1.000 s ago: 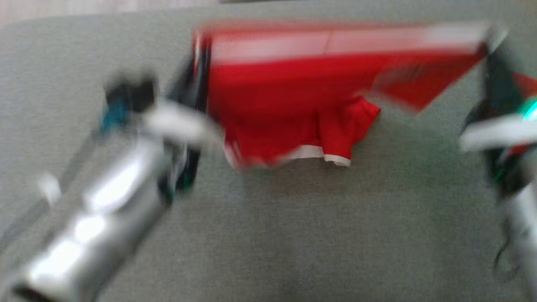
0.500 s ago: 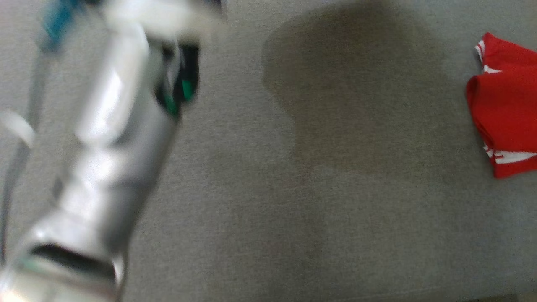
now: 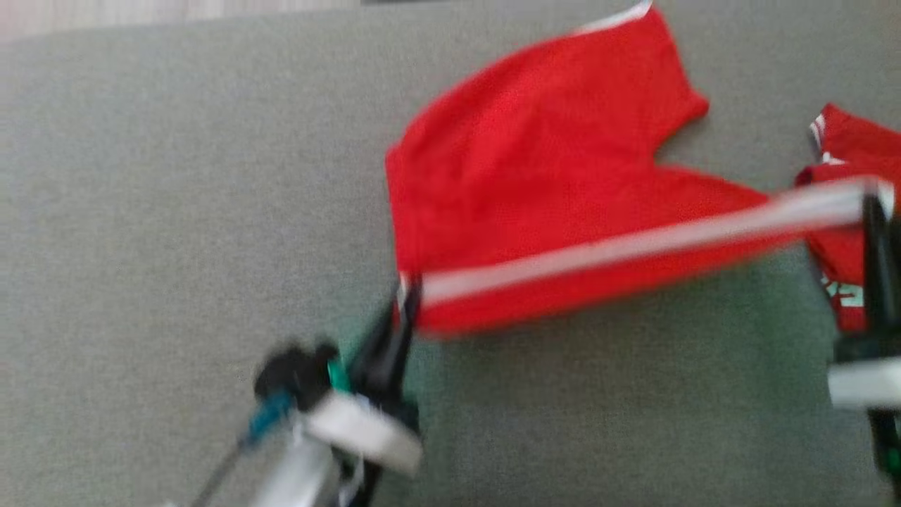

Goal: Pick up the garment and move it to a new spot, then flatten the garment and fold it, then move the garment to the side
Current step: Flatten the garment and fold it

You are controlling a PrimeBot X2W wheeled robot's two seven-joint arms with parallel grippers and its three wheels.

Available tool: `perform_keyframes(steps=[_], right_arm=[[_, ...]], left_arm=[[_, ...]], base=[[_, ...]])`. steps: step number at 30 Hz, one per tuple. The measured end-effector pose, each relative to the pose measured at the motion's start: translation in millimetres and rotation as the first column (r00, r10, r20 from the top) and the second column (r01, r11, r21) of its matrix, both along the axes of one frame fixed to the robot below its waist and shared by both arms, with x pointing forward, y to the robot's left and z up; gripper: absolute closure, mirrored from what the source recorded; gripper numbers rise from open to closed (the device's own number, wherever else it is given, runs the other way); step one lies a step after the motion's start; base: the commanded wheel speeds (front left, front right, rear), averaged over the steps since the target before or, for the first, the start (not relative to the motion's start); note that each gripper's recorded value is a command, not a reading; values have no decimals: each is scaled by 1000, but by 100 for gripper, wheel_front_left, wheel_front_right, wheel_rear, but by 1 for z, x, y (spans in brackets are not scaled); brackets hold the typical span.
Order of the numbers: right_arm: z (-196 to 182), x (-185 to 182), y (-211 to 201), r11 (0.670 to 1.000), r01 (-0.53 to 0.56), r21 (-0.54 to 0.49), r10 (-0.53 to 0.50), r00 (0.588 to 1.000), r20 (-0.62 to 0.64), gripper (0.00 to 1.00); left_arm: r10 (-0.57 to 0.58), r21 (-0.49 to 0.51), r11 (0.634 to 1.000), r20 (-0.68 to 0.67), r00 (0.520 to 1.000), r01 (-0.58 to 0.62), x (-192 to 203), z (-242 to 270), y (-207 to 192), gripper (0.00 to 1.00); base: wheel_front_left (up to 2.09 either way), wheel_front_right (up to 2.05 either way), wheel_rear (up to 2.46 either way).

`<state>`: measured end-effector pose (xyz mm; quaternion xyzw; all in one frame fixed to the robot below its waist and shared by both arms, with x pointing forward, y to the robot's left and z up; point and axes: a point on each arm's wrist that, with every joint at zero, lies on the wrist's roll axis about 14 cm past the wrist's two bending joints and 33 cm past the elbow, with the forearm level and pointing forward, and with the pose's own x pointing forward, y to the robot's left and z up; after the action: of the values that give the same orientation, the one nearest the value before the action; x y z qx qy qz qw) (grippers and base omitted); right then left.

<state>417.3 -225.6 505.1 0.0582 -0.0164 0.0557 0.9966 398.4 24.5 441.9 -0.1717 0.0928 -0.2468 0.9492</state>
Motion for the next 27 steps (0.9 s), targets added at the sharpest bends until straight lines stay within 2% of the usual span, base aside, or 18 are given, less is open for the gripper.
perform_keyframes(steps=[6,9,11,14,17,21,27], right_arm=[[-28,-70,-2,999,16,50,-6,979,-204,100],[-26,-90,-3,999,15,50,-3,972,-237,100],[-21,-90,-4,999,14,42,-4,972,-233,100],[-14,-75,-4,999,7,40,2,978,-210,100],[-13,-43,7,998,-24,54,34,980,-197,100],[-24,4,22,996,-57,74,72,972,-222,100],[-39,71,48,989,-141,45,148,959,-243,100]], left_arm=[[22,-4,1000,-132,991,-22,-69,-29,5,100],[4,-4,1000,-164,986,-5,-87,-30,5,100],[5,-28,1000,-161,987,-9,-87,-21,6,100],[37,-130,990,-181,983,-61,-75,-5,6,100],[61,-210,972,-220,973,-109,-55,4,10,100],[87,-247,959,-208,974,-139,-18,15,17,100],[141,-255,945,-247,959,-205,32,9,32,100]], base=[[0,0,0],[0,0,0],[0,0,0],[0,0,0],[0,0,0],[0,0,0],[0,0,0]])
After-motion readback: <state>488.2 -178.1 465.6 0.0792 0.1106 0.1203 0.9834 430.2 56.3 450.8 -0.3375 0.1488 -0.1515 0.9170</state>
